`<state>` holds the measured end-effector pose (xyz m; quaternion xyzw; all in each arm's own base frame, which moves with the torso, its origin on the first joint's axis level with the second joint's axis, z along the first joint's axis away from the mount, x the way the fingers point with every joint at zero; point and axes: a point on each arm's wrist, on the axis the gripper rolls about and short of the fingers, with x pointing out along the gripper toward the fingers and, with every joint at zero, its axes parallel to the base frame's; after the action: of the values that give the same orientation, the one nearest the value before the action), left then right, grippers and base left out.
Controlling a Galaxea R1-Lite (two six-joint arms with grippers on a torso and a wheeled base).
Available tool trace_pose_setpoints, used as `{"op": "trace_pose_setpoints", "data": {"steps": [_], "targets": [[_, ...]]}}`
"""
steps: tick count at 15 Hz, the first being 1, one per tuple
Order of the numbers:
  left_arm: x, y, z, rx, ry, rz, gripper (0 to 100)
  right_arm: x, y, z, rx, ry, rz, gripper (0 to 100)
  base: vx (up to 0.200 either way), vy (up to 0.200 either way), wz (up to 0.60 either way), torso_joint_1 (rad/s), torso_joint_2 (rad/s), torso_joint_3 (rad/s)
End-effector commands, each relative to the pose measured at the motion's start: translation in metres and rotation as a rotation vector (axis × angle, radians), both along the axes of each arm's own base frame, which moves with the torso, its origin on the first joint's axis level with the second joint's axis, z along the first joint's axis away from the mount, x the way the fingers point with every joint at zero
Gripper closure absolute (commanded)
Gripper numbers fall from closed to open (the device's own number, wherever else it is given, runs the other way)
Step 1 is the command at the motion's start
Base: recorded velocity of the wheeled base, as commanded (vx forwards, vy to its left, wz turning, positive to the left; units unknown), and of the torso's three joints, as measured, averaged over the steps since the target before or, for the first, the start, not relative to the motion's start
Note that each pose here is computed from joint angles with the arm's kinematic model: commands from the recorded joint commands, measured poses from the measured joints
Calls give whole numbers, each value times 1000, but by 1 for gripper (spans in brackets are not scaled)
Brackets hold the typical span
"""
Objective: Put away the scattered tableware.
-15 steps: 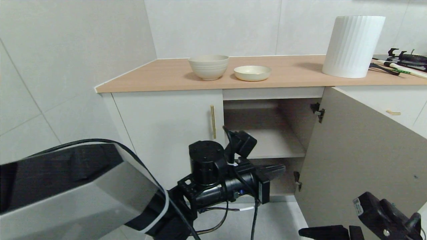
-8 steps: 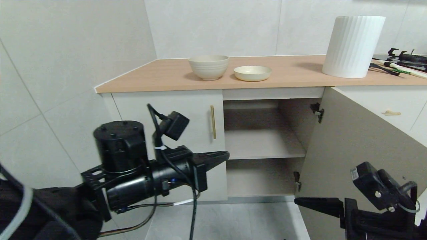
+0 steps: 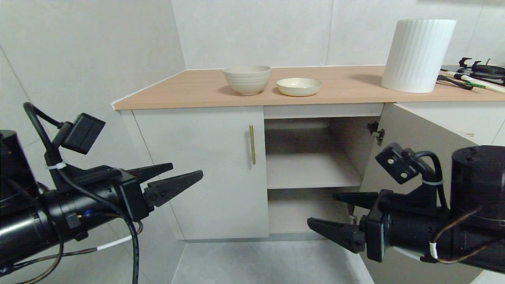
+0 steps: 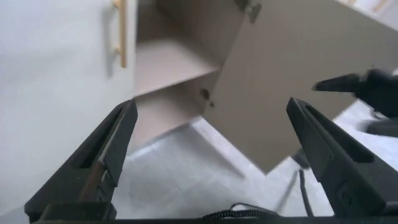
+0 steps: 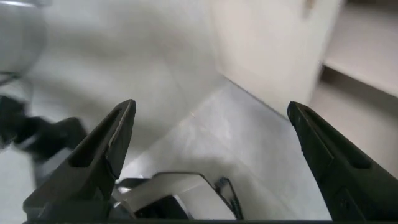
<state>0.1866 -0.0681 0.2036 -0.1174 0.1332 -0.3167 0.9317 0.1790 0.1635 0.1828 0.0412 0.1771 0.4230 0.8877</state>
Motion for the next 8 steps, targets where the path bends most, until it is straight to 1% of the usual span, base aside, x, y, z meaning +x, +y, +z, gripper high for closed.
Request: {"op": "trace_pose_setpoints", "data": {"steps": [1,2,3,5,6,8], "targets": [[-8,8,10,4,-2,57,0,28,15,24,-76,39,-118,0,0,0,0,0,0,0],[-3,8,10,15,23,86,0,33,18,33,-94,50,-144,0,0,0,0,0,0,0],[4,6,9,18,28,109,0,36,20,38,-90,60,-154,0,0,0,0,0,0,0],[9,11,11,8,11,158,0,37,22,36,-39,132,-169,0,0,0,0,0,0,0],[11,15,12,0,3,177,0,38,23,33,-36,147,-176,0,0,0,0,0,0,0],[11,20,17,-7,-14,201,0,40,14,32,-32,151,-208,0,0,0,0,0,0,0]]}}
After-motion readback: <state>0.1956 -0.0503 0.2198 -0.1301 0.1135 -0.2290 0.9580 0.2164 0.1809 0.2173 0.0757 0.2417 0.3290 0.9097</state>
